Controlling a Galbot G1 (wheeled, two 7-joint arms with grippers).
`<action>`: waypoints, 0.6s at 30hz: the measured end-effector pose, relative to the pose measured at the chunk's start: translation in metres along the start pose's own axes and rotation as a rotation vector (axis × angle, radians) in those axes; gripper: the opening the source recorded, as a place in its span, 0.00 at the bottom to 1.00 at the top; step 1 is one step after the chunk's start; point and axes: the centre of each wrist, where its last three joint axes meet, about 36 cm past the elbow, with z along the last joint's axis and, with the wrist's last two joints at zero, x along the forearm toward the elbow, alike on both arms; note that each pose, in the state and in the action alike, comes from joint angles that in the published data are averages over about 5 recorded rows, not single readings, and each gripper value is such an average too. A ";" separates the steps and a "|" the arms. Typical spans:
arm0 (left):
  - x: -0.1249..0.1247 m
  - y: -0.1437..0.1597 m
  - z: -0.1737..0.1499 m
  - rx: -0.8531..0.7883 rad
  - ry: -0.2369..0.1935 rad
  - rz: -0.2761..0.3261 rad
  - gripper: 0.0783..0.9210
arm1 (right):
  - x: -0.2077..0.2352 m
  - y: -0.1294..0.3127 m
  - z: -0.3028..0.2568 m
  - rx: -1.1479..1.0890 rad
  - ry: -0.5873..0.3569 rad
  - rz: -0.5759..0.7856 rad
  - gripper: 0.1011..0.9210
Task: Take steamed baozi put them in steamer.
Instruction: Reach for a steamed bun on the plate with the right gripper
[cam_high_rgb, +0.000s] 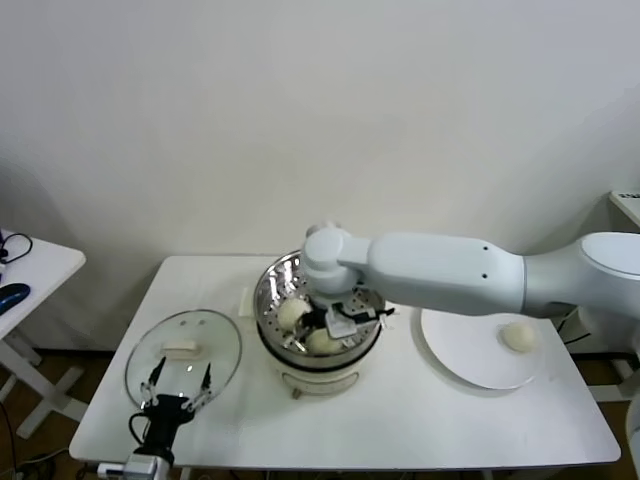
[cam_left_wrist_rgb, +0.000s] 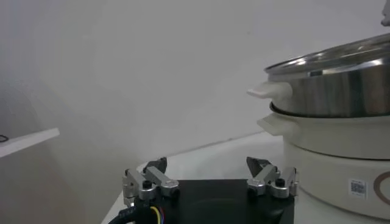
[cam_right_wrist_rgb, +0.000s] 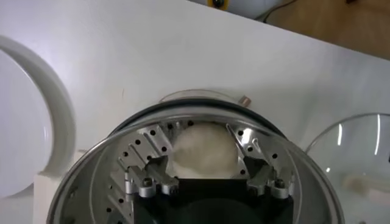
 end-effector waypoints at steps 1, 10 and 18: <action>0.000 0.000 0.000 0.000 0.000 0.000 0.88 | 0.003 0.002 0.001 -0.002 0.003 0.001 0.88; -0.003 0.003 0.001 -0.002 -0.001 -0.004 0.88 | 0.047 0.035 0.023 -0.099 0.043 0.042 0.88; -0.008 0.006 -0.003 0.003 -0.027 -0.003 0.88 | 0.093 0.119 0.045 -0.449 0.020 0.111 0.88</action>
